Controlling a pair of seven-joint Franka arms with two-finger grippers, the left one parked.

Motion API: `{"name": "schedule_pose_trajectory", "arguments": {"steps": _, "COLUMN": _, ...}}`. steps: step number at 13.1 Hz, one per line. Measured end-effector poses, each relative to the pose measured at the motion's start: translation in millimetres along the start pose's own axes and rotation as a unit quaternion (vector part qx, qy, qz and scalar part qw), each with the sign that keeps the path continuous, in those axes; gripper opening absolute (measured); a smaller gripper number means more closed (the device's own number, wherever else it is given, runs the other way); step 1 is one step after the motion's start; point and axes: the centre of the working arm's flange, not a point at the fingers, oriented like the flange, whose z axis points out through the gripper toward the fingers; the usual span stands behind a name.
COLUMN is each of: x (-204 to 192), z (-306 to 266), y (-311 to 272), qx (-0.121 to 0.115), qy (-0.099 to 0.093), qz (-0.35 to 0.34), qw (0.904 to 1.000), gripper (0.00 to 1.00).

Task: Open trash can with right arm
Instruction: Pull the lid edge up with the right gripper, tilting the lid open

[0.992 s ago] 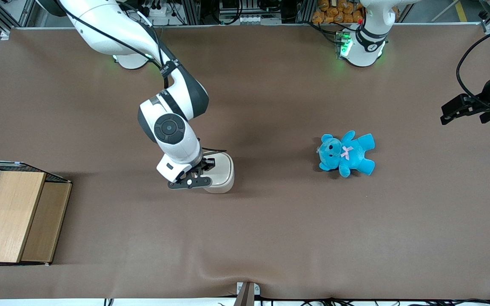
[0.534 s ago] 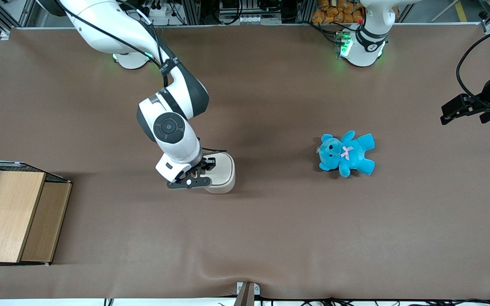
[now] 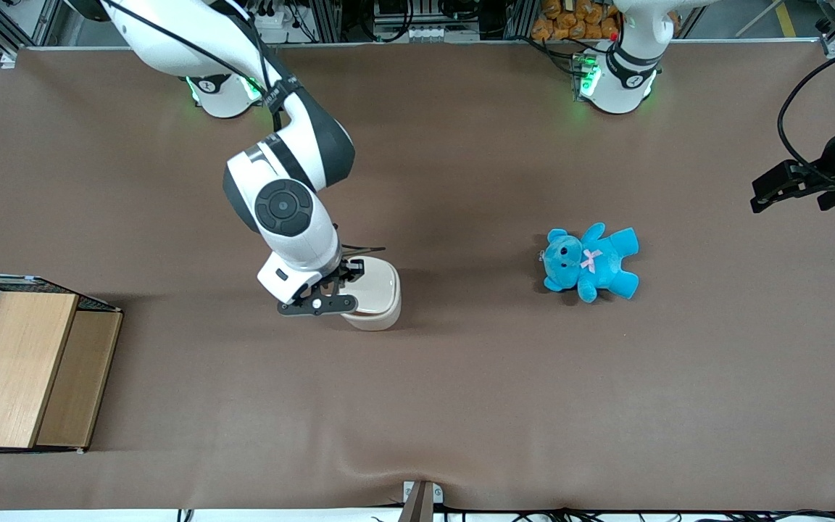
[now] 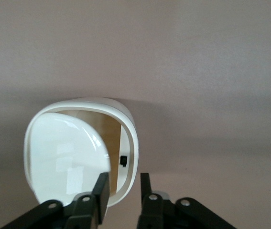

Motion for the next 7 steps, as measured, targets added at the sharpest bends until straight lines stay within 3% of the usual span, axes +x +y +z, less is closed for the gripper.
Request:
{"name": "schedule_pose_trajectory", "arguments": {"steps": 1, "x": 2.1, "z": -16.4, "y": 9.3, "qx": 0.006, "qy": 0.001, "qz": 0.010, "qw": 0.9999, "gripper": 0.47}}
{"name": "schedule_pose_trajectory", "arguments": {"steps": 2, "x": 3.7, "z": -34.2, "y": 22.0, "qx": 0.010, "qy": 0.000, "qz": 0.020, "qw": 0.9997, "gripper": 0.47}}
{"name": "schedule_pose_trajectory", "arguments": {"steps": 3, "x": 4.7, "z": -51.4, "y": 33.6, "qx": 0.012, "qy": 0.002, "qz": 0.029, "qw": 0.9995, "gripper": 0.54}}
{"name": "schedule_pose_trajectory", "arguments": {"steps": 7, "x": -2.4, "z": -117.5, "y": 69.3, "qx": 0.016, "qy": 0.023, "qz": 0.046, "qw": 0.9985, "gripper": 0.95}}
